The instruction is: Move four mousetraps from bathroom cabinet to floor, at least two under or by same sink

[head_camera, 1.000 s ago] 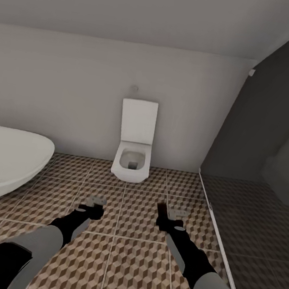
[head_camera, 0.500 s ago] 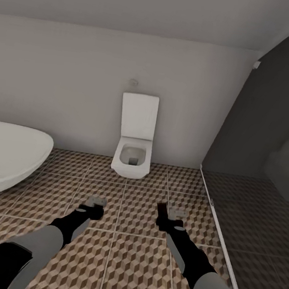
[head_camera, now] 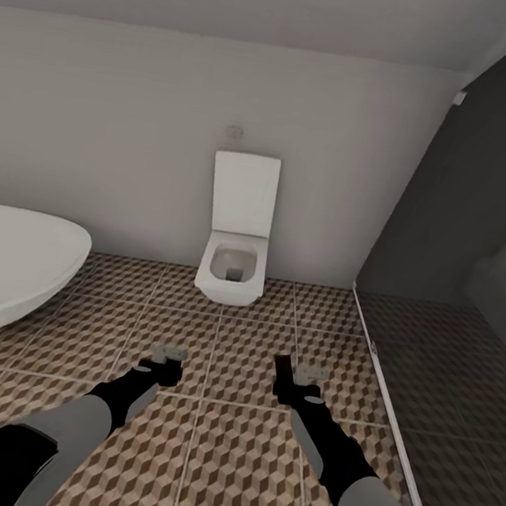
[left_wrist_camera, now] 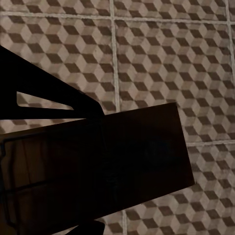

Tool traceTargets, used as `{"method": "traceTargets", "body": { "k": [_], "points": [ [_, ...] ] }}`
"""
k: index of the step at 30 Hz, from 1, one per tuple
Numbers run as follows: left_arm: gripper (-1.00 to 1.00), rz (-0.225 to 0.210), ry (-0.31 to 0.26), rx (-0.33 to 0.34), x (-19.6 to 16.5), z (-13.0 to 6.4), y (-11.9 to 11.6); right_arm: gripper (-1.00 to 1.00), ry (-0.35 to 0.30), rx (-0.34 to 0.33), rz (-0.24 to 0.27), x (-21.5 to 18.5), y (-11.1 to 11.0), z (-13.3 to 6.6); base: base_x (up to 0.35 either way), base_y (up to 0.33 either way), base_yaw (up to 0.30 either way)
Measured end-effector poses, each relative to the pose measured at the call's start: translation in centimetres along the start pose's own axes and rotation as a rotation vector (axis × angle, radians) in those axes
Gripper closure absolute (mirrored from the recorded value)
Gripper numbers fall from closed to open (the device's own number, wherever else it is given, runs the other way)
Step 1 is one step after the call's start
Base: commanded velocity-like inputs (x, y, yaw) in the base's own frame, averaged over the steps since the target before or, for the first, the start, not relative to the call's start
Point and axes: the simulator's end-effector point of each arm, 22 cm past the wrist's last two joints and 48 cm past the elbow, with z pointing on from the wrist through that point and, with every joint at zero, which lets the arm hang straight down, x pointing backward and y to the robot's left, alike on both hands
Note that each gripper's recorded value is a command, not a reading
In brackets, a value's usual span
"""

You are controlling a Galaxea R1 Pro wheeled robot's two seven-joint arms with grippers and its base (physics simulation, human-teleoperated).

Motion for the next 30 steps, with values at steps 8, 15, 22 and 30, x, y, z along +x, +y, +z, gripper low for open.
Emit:
{"method": "traceTargets", "body": {
  "k": [8, 15, 22, 30],
  "points": [
    [1.0, 0.001, 0.015, 0.001, 1.5, 1.5, -0.2, 1.0, 0.013, -0.001, -0.001, 1.4, 0.1, 1.4, 0.0, 0.0, 0.0],
    [1.0, 0.002, 0.028, 0.002, 2.9, 2.7, -0.4, 1.0, 0.024, -0.001, -0.001, 2.7, 0.2, 2.6, 0.0, 0.0, 0.0],
    [1.0, 0.002, 0.041, 0.003, 4.2, 4.0, -0.6, 1.0, 0.035, -0.002, -0.001, 4.0, 0.3, 3.9, 0.0, 0.0, 0.0],
    [1.0, 0.003, 0.056, 0.004, 5.9, 5.5, -0.8, 1.0, 0.048, -0.003, -0.001, 5.6, 0.5, 5.3, 0.0, 0.0, 0.0]
  ]
}}
